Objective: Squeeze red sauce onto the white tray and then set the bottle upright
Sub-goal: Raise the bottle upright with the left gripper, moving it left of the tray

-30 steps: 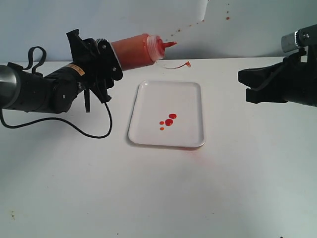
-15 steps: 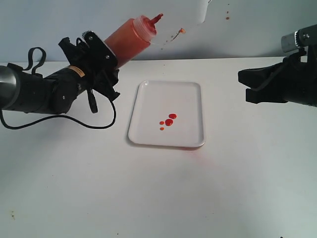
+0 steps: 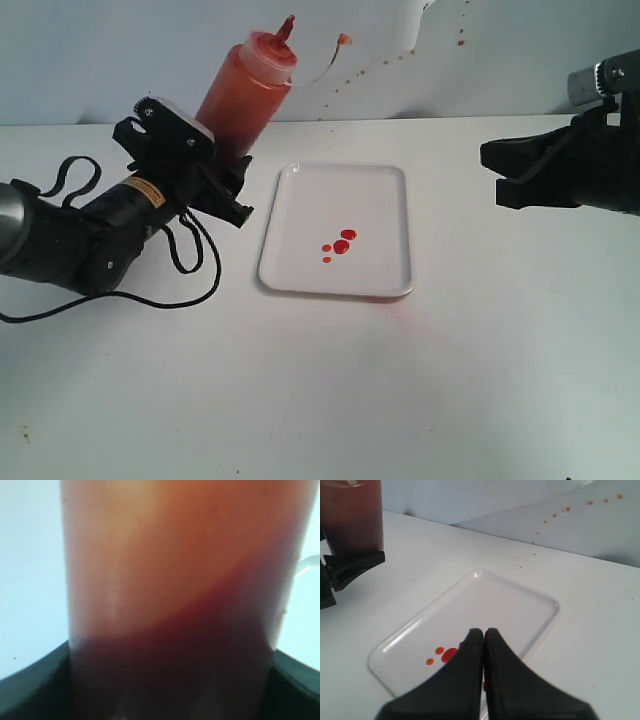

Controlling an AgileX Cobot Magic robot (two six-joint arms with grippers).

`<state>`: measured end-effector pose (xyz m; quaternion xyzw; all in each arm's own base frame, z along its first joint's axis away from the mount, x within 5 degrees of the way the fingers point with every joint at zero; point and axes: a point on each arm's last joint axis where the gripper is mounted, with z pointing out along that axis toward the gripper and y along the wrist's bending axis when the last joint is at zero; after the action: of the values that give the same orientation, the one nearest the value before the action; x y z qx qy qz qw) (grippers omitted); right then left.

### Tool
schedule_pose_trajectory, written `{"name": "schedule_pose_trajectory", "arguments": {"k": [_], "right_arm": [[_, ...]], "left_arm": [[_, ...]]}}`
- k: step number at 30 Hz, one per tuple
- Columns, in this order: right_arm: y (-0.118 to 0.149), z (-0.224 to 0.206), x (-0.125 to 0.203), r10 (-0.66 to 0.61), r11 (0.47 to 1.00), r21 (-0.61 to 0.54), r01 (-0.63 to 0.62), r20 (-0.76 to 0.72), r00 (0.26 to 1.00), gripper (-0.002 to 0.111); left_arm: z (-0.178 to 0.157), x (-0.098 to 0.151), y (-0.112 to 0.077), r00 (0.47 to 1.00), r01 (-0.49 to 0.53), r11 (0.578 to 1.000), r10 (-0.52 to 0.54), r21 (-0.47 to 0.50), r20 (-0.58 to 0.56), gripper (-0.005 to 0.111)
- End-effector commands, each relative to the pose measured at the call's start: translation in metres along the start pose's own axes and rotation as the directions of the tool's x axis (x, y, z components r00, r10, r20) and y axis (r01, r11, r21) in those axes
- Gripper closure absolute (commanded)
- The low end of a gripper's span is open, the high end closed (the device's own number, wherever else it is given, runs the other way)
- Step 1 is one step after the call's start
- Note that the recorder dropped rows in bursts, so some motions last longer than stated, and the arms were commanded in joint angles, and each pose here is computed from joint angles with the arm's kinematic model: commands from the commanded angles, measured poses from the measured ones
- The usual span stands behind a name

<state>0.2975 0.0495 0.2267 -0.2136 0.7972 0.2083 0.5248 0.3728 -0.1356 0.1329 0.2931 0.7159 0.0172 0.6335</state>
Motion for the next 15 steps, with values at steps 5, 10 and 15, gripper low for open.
{"name": "schedule_pose_trajectory", "arguments": {"k": [5,10,15], "right_arm": [[0.0,-0.002,0.002,-0.008,1.0,0.0,0.008,-0.008,1.0,0.108],[-0.003,0.008,0.016,0.028,0.999,-0.024,-0.029,-0.061,0.998,0.108],[0.011,0.029,0.043,0.057,0.944,-0.322,-0.076,-0.068,0.996,0.108]], "left_arm": [[-0.028,0.004,0.015,0.944,0.236,0.971,-0.239,0.041,0.229,0.107],[-0.053,0.034,0.024,0.933,0.3,0.938,-0.326,0.172,0.15,0.107],[-0.063,0.047,0.034,0.928,0.332,0.921,-0.358,0.202,0.106,0.107]]}}
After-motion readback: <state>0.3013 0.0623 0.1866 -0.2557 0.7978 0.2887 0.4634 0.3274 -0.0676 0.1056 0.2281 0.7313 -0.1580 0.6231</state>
